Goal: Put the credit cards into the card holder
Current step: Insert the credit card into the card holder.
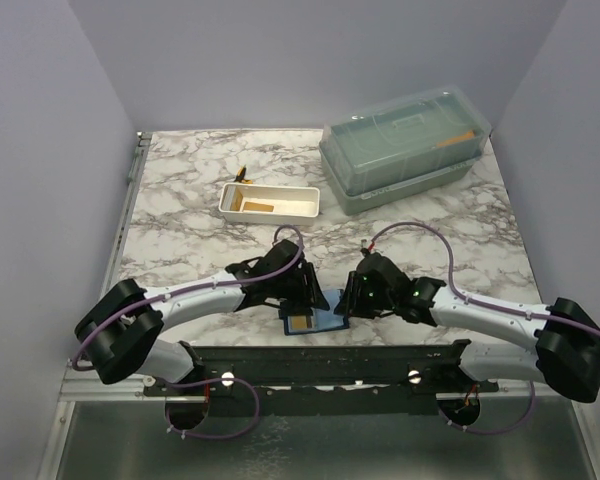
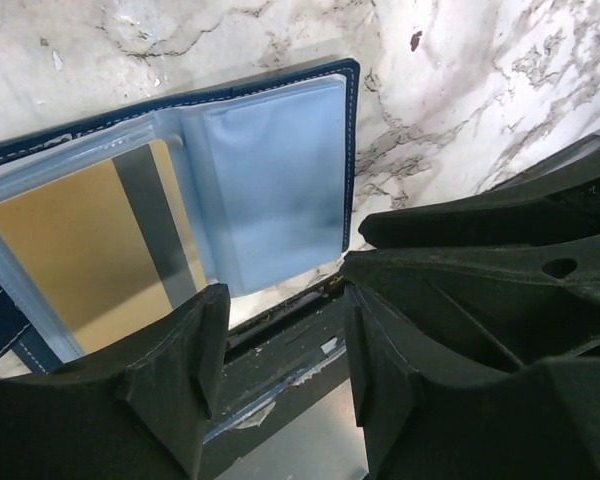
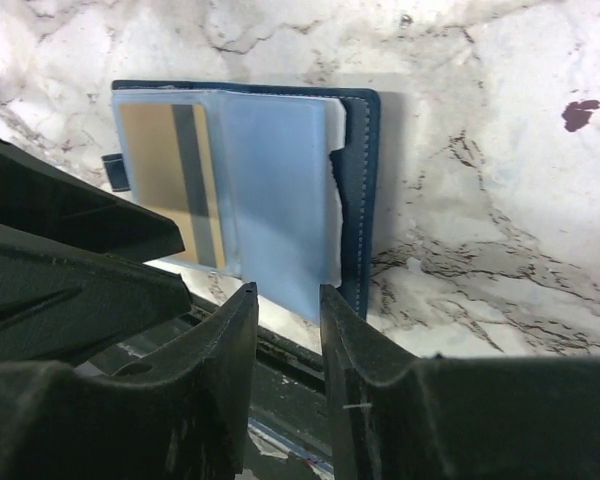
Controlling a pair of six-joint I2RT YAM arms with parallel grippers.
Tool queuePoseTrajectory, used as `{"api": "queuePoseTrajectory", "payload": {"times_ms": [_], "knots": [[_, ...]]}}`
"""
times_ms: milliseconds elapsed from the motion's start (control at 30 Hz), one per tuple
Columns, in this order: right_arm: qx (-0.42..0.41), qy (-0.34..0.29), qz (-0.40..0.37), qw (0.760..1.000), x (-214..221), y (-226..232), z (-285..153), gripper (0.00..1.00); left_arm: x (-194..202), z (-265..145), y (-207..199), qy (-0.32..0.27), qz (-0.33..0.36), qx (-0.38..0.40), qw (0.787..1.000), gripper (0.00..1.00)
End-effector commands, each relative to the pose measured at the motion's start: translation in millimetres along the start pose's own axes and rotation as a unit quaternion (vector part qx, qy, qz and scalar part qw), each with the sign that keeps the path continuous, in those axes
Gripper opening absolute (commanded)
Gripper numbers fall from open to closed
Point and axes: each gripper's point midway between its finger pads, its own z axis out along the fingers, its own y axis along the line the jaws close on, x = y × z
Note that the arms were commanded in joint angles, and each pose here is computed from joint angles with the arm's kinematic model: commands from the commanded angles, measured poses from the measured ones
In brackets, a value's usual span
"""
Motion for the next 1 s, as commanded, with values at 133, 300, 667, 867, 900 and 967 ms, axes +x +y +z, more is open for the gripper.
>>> {"api": "queuePoseTrajectory", "payload": {"times_ms": [133,300,667,867,900,967], "knots": [[0.011,0.018,0.015,1.0,11.8,-14.2,10.5,0.3,-1.1,19.5,-5.4,0.007,0.009,0.004,1.0,0.44],[0.012,0.03,0.017,0.999,14.5,-12.7,13.4,0.24,0.5,21.5,5.1,0.001,0.003,-0.007,1.0,0.35],[0.001,0.035,0.007,0.999,12.4,-4.2,4.9,0.3,2.4,22.0,14.1,-0.005,0.004,-0.011,1.0,0.3],[-0.009,0.038,0.009,0.999,11.5,2.2,7.3,0.26,5.3,22.2,20.0,-0.003,0.001,-0.016,1.0,0.28],[-0.013,0.04,0.007,0.999,12.2,3.2,8.2,0.24,5.6,22.3,21.2,-0.003,0.001,-0.017,1.0,0.28],[-0.011,0.04,0.006,0.999,12.6,1.8,9.5,0.21,6.6,23.6,24.2,-0.002,0.0,-0.022,1.0,0.27]]}}
